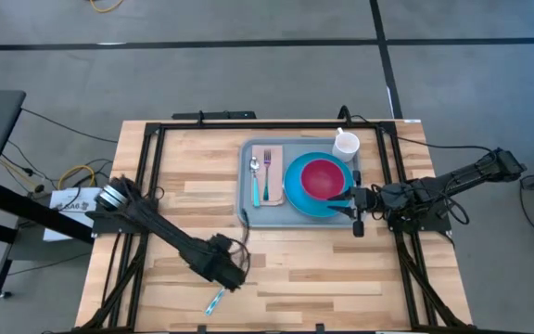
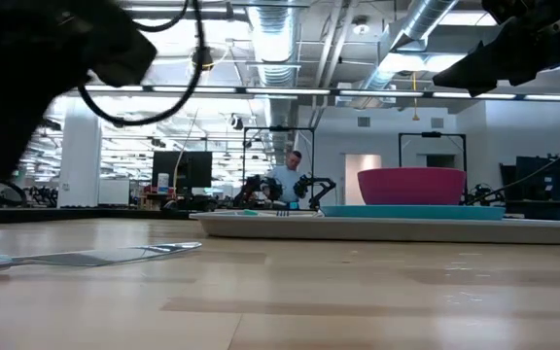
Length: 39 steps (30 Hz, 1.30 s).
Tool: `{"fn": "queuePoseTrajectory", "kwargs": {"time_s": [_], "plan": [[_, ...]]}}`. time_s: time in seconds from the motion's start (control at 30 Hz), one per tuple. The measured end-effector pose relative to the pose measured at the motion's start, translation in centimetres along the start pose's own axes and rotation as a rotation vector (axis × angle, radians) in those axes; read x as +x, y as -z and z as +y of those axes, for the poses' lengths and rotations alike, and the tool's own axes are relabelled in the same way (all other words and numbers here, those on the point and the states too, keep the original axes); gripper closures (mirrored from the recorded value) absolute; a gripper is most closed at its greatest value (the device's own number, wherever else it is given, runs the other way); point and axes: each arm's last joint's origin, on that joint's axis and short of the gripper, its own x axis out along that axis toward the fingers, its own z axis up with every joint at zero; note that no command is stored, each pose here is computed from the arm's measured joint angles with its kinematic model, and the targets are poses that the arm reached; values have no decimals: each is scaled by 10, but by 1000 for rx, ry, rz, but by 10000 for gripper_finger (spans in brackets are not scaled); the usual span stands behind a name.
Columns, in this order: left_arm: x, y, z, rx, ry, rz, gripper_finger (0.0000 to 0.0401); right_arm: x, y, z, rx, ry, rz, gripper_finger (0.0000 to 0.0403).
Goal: Set up tray
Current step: Put the green table knife between the blue fork and the green spoon on the light brown napkin on the gray serving tray
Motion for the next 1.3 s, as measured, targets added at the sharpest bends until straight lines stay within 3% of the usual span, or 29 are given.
{"fn": "queuePoseTrajectory", "kwargs": {"time_s": [0.13,0.23,0.47,0.93,1.3], "plan": [[15,0,-14,12,306,-36,318,0,0,0,-19,1,0,312],[20,-4,-20,2,364,-22,318,0,0,0,-25,1,0,312],[40,-3,-22,74,305,98,318,0,0,0,-24,1,-1,312],[22,-5,-28,92,265,84,318,0,0,0,-24,1,-1,312],[38,3,-30,106,211,57,318,0,0,0,-24,1,0,312]]}}
